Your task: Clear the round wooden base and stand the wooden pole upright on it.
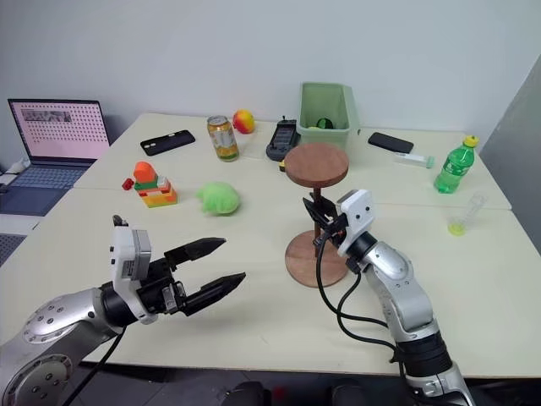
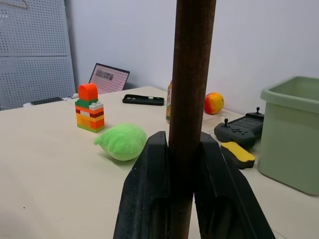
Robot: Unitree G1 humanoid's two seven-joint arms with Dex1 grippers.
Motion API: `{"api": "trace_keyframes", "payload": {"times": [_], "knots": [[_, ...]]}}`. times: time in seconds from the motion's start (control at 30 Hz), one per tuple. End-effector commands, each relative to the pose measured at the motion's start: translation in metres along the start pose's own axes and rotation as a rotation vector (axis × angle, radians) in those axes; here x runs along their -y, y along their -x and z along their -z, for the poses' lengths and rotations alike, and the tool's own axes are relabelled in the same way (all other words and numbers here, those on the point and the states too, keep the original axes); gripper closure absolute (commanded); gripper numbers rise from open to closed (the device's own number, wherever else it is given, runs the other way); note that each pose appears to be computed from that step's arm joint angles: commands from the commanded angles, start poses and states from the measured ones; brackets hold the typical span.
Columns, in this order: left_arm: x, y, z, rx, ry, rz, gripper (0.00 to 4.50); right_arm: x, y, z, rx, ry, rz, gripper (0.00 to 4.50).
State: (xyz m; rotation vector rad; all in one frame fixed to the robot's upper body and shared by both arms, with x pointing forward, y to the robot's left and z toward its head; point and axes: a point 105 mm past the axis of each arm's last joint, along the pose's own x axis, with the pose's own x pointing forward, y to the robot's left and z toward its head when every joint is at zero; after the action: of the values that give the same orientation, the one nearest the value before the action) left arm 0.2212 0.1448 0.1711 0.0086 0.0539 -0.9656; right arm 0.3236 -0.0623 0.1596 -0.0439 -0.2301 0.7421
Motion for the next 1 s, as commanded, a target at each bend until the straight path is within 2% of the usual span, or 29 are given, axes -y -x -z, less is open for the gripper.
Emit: {"api": "trace_keyframes", "payload": {"times": [0.03,0.3,0.63,0.7,0.73,0.8,1.0], "knots": [[0.001,0.001,-0.012,0.025,-0.054,0.004,0.0,0.013,0.047,0.112,-0.465,-0.113,0.097,4.23],[-0.002,-0.003,-0.02,0.036,-0.079,0.022,0.0,0.016,0.039,0.077,-0.428,-0.068,0.048,4.23],[-0.003,-0.01,-0.025,0.055,-0.092,0.04,0.0,0.012,0.03,0.017,-0.38,-0.071,-0.034,4.23],[-0.004,-0.011,-0.025,0.058,-0.095,0.043,0.0,0.011,0.028,0.009,-0.375,-0.085,-0.037,3.53],[-0.005,-0.011,-0.025,0.059,-0.095,0.044,0.0,0.011,0.027,0.007,-0.375,-0.092,-0.037,3.43],[-0.005,-0.012,-0.026,0.061,-0.096,0.045,0.0,0.009,0.025,0.004,-0.371,-0.112,-0.053,2.89],[-0.009,-0.013,-0.026,0.06,-0.1,0.051,0.0,0.013,0.025,-0.006,-0.363,-0.114,-0.061,1.71]]}}
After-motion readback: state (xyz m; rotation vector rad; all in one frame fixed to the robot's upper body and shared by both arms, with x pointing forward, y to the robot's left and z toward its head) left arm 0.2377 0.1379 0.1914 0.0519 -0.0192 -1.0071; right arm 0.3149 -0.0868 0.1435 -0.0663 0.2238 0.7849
